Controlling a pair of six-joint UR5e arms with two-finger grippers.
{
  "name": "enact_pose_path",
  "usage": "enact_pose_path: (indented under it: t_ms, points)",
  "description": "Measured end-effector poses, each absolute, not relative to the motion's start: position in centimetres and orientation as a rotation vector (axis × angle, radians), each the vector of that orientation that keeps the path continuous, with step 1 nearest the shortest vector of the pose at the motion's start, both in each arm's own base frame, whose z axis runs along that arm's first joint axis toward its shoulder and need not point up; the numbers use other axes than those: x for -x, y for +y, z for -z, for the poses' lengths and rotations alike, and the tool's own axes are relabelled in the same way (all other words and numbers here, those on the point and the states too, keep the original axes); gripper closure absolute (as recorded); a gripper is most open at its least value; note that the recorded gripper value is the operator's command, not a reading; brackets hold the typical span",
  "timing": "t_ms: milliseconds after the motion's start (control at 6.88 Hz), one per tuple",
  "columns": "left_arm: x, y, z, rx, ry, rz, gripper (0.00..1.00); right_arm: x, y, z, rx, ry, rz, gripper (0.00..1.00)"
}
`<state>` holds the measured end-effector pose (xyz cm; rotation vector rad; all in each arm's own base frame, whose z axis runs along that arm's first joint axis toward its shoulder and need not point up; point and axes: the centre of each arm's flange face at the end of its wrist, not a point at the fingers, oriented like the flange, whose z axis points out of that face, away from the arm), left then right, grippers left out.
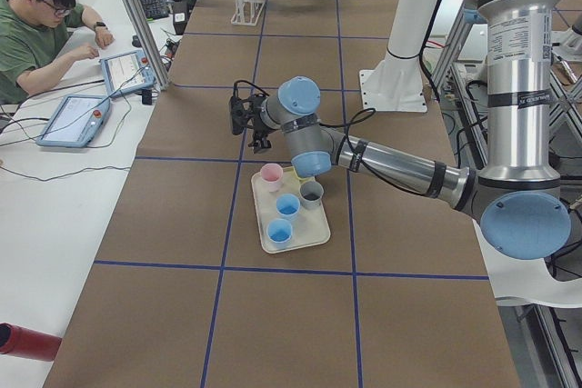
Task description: Transfer IKEA cup to right arm and place on rack
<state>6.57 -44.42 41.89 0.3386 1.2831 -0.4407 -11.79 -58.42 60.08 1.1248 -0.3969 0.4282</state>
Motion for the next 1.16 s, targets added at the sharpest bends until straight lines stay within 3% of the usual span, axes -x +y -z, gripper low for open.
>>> enact_pose_path:
  t_ms: [1017,1163]
  points:
    - [-6.5,-44.1,-42.4,-0.33,1.278,0.447,0.01,13.2,-58.1,-61.2,-1.111,-0.397,-0.455,0.98]
    - [-6.5,-44.1,-42.4,-0.331,1.278,0.446,0.01,13.2,-58.0,-61.3,-1.109,-0.396,-0.455,0.93]
